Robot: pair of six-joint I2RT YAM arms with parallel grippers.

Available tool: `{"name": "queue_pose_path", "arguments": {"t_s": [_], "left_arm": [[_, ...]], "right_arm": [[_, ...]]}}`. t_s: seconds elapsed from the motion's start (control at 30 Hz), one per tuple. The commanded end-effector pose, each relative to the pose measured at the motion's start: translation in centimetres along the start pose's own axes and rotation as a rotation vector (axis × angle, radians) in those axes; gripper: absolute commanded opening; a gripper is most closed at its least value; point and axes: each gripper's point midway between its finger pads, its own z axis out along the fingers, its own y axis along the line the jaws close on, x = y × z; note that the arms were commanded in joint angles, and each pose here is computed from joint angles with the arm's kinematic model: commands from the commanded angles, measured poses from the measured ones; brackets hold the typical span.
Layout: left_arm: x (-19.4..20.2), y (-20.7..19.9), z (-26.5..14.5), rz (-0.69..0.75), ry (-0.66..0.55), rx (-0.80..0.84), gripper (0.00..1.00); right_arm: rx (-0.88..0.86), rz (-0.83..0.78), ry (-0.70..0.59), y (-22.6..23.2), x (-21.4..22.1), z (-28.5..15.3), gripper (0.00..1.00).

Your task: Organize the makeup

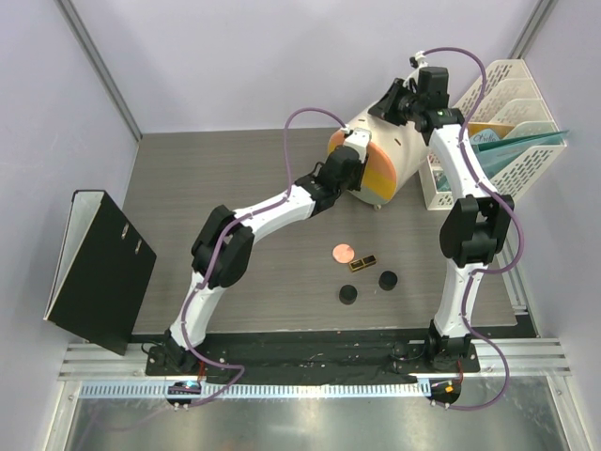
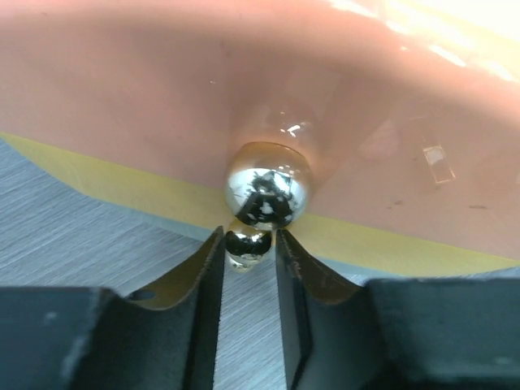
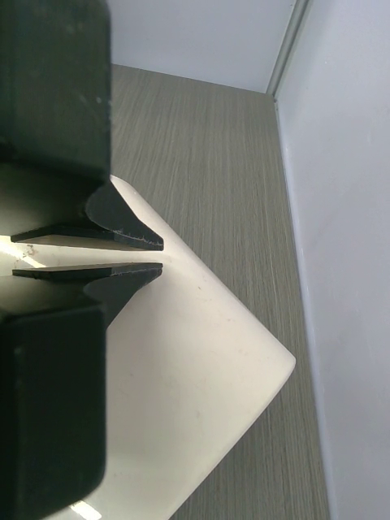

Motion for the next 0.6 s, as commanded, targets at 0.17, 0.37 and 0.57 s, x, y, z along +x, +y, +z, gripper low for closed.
{"name": "queue_pose_path", "arguments": {"t_s": [0.17,0.37,0.57], "left_arm": [[-3.4,-0.9,0.7,-0.033,-0.097,0.053,0.06],[-3.4,-0.7,0.2,-0.020,-0.088,0.062,0.00],[-4.0,0.4,-1.7,-0.020,-0.107,0.026,0.00]], "right_arm": [[0.128,0.049,0.157,-4.7,4.6,0.6,0.18],[0.129,0.050,0.156,-4.7,4.6,0.7,0.18],[0.130,0.054,0.157,-4.8,4.6,0.8,0.18]]}}
